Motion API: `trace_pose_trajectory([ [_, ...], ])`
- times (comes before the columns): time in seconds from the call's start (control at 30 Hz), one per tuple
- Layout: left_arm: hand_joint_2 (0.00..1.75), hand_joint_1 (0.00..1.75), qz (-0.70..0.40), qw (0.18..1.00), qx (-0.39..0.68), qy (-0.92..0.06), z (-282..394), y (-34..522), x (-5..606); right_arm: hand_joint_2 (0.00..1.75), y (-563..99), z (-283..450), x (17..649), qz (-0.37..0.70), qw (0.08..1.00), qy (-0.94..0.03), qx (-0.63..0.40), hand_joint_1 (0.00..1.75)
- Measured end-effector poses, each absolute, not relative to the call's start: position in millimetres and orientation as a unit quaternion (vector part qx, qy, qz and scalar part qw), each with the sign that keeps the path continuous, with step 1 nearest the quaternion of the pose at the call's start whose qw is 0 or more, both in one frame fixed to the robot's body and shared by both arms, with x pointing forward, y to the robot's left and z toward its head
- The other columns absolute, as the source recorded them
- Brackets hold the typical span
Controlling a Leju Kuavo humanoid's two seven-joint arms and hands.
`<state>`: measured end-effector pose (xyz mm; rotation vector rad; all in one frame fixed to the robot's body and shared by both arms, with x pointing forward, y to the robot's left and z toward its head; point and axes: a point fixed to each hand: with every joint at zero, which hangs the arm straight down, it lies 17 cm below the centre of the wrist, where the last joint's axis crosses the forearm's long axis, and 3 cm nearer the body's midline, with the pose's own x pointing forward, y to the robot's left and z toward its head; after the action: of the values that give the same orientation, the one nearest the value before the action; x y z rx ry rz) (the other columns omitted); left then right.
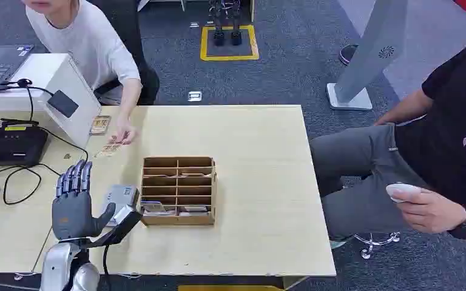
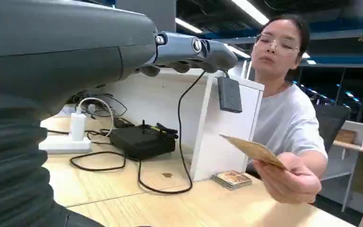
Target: Pass the card to the sensor for recognition and then transmit it.
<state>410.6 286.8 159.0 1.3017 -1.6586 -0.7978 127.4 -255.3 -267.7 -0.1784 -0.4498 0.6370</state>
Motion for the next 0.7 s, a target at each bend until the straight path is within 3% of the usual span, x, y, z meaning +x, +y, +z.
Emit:
trace_pose_trajectory([
  [0.5, 1.75, 0.0, -0.316, 0.421, 0.535, -0.661, 166.2, 292.9, 413.4, 0.0, -255.5, -267.6, 128.0, 0.314, 0.92, -0.219, -0.087, 0.0],
  [0.53, 1.75, 1.75, -0.315, 0.421, 0.536, -0.661, 166.4, 293.6, 413.6, 0.0, -255.4, -267.6, 127.9, 0.315, 0.919, -0.219, -0.088, 0.0],
  [0.7, 1.75, 1.75, -0.306, 0.428, 0.534, -0.662, 168.2, 298.4, 415.6, 0.0, -255.0, -267.4, 129.1, 0.319, 0.918, -0.22, -0.087, 0.0],
])
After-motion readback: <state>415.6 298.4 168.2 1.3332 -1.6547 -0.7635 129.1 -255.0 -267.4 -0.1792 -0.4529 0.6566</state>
